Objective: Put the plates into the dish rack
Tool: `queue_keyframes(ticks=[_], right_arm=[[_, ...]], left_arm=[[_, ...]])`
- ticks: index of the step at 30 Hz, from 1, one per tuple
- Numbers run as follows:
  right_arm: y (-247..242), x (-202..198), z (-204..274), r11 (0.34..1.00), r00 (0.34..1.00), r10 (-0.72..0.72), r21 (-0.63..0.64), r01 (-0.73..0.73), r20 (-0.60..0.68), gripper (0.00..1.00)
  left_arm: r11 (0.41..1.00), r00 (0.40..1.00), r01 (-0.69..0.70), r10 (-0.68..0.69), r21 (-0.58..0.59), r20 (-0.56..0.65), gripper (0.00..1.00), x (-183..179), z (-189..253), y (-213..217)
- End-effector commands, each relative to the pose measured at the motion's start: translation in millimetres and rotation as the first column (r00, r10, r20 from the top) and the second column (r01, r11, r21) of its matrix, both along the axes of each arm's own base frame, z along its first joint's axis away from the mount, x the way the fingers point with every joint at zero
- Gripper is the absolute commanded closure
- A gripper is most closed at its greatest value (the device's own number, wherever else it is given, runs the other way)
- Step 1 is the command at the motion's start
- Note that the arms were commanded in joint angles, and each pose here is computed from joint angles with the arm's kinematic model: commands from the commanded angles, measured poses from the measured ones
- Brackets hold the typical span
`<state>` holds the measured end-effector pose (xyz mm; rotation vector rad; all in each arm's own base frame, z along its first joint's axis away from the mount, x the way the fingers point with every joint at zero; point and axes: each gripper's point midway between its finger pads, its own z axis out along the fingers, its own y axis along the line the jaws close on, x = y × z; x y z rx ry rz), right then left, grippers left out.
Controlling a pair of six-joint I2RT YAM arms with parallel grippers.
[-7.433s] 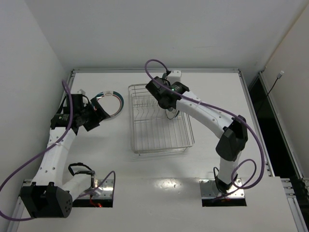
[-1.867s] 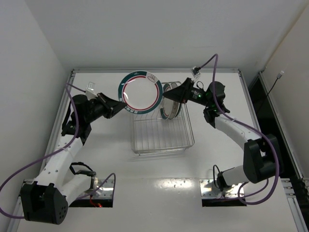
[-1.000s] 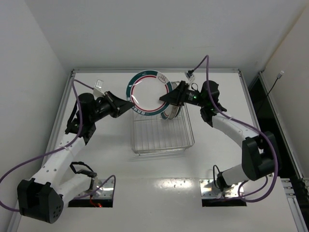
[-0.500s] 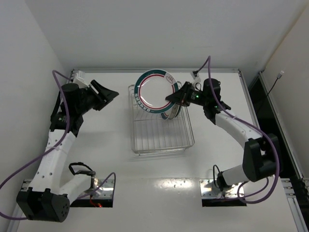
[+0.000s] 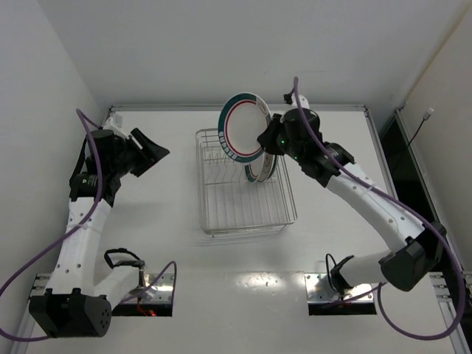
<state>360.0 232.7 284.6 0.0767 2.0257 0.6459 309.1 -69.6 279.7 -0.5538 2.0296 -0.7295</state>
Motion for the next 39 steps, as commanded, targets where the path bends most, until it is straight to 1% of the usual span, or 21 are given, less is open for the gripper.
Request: queue_keyframes(ticks=[1,2,4,5,6,7,9,10,11,12,13,15,17,21,22,30,32,34,35,36,39], right_arm=[[-27,8,5,0.945,0.971,-0.229,-0.226,0.237,0.063,1.0],[-23,6,16,0.928,0.957,-0.273,-0.234,0.289,0.098,1.0],[-19,8,14,0.9,0.938,-0.329,-0.264,0.346,0.109,1.0],[-21,3,11,0.867,0.92,-0.37,-0.309,0.392,0.129,1.0],[-20,2,9,0.851,0.907,-0.401,-0.314,0.421,0.13,1.0],[-27,3,3,0.803,0.88,-0.453,-0.363,0.472,0.144,1.0],[-28,2,-2,0.763,0.86,-0.487,-0.403,0.505,0.154,1.0],[-27,3,7,0.745,0.832,-0.527,-0.379,0.55,0.172,1.0],[-28,5,4,0.729,0.826,-0.536,-0.398,0.557,0.174,1.0],[-26,3,-9,0.703,0.829,-0.533,-0.456,0.546,0.171,1.0],[-25,5,-8,0.696,0.822,-0.543,-0.455,0.556,0.174,1.0],[-21,9,-21,0.684,0.825,-0.539,-0.484,0.546,0.17,1.0],[-20,10,-26,0.679,0.827,-0.537,-0.496,0.541,0.168,1.0],[-13,11,-48,0.71,0.854,-0.508,-0.507,0.49,0.114,1.0],[-12,12,-52,0.706,0.855,-0.507,-0.516,0.486,0.112,1.0],[6,13,-86,0.738,0.895,-0.444,-0.55,0.391,0.04,1.0],[8,14,-96,0.728,0.896,-0.443,-0.569,0.382,0.033,1.0],[11,14,-103,0.735,0.901,-0.433,-0.574,0.361,0.013,1.0],[12,17,-102,0.744,0.903,-0.429,-0.564,0.359,0.009,1.0],[18,17,-110,0.755,0.914,-0.405,-0.571,0.323,-0.017,1.0],[16,20,-121,0.738,0.909,-0.415,-0.599,0.31,-0.041,1.0]], left_arm=[[1.0,1.0,0.018,-0.018,-0.002,-0.023,0.47,-3,-11,2],[1.0,1.0,0.017,-0.017,-0.006,-0.022,0.47,-3,-10,3],[1.0,0.999,0.017,-0.017,-0.007,-0.032,0.47,-1,-13,3],[1.0,1.0,0.019,-0.019,-0.003,-0.02,0.47,0,-11,5],[1.0,1.0,0.019,-0.019,-0.003,-0.019,0.47,0,-11,5],[1.0,0.999,0.029,-0.03,-0.01,-0.028,0.47,1,-13,3],[1.0,0.999,0.029,-0.03,-0.01,-0.028,0.47,1,-13,3],[1.0,0.999,0.028,-0.029,-0.014,-0.027,0.47,1,-13,5],[0.999,0.999,0.028,-0.029,-0.015,-0.037,0.47,2,-15,5],[0.999,0.999,0.032,-0.033,-0.009,-0.043,0.47,1,-17,5],[0.999,0.999,0.032,-0.033,-0.009,-0.043,0.47,1,-17,5],[0.999,0.999,0.032,-0.033,-0.009,-0.043,0.47,1,-17,5],[0.999,0.998,0.032,-0.033,-0.01,-0.052,0.47,0,-21,5],[0.999,0.999,0.032,-0.033,-0.009,-0.043,0.47,-1,-19,5],[0.999,0.999,0.032,-0.033,-0.009,-0.043,0.47,-1,-19,5],[0.999,0.999,0.032,-0.033,-0.009,-0.043,0.47,-1,-19,5],[0.999,0.999,0.032,-0.033,-0.009,-0.043,0.47,-1,-19,5],[0.999,0.998,0.032,-0.033,-0.01,-0.052,0.47,-3,-20,5],[0.999,0.998,0.032,-0.033,-0.01,-0.052,0.47,-3,-20,5],[0.999,0.998,0.032,-0.033,-0.01,-0.052,0.47,-3,-20,5],[0.999,0.998,0.032,-0.033,-0.011,-0.061,0.47,-3,-24,5]])
